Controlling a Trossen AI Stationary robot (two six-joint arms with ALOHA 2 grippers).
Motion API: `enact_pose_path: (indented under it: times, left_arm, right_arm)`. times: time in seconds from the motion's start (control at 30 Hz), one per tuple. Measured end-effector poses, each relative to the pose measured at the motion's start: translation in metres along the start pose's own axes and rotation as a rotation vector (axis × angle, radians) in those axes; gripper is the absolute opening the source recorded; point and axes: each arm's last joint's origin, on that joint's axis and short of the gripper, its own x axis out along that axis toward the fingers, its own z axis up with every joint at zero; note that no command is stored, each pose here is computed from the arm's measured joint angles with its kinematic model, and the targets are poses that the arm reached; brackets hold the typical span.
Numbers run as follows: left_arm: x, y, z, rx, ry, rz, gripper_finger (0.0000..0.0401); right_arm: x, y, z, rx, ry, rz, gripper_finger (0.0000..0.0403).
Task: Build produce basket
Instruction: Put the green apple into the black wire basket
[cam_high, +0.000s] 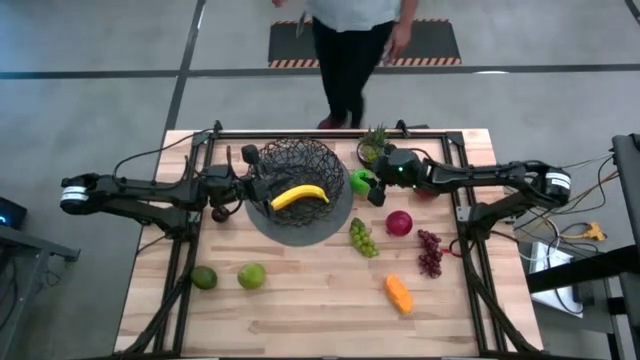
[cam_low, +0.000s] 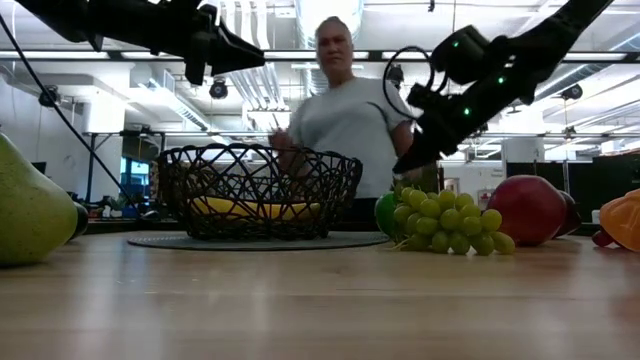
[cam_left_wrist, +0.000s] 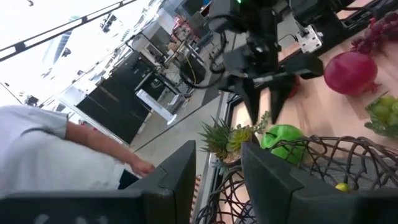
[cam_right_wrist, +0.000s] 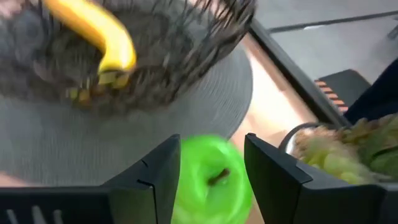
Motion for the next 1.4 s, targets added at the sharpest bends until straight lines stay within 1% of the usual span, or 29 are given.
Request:
enact_pose_path:
  times: [0.1,0.2,0.33,0.53,0.73,0.8,0.93,0.97,1.2,1.4]
  left_arm:
    - [0.0,0.0,0.0,0.017,0.001,0.0,0.0111]
    - [0.0,0.0,0.0,0.018,0.0,0.0,0.0111]
    - [0.0,0.0,0.0,0.023,-0.001,0.001,0.0111]
    - [0.0,0.0,0.0,0.025,-0.001,0.001,0.0111]
    - [0.0,0.0,0.0,0.025,-0.001,0.001,0.0111]
    - [0.0,0.0,0.0,0.026,-0.001,0.001,0.0111]
    - [0.0,0.0,0.0,0.025,-0.001,0.001,0.0111]
    - [0.0,0.0,0.0,0.025,-0.001,0.001,0.0111]
    - [0.0,0.0,0.0,0.019,0.0,0.001,0.0111]
    - [0.0,0.0,0.0,0.018,0.0,0.001,0.0111]
  right_arm:
    - [0.005,0.001,-0.005,-0.017,0.03,0.011,0.0177]
    - [0.009,0.001,-0.008,-0.009,0.047,0.013,0.0177]
    - [0.014,0.0,-0.012,-0.002,0.079,-0.03,0.0167]
    - [0.023,0.0,-0.017,0.021,0.092,-0.039,0.0143]
    - [0.021,0.0,-0.017,0.03,0.093,-0.037,0.0097]
    - [0.02,-0.001,-0.017,0.055,0.097,-0.042,0.0074]
    - [0.019,-0.002,-0.017,0.149,0.1,-0.051,0.0021]
    - [0.019,-0.002,-0.018,0.164,0.102,-0.051,0.0015]
    - [0.016,-0.001,-0.016,0.204,0.094,-0.043,0.0008]
    - [0.001,-0.003,-0.003,0.211,0.017,-0.02,0.0008]
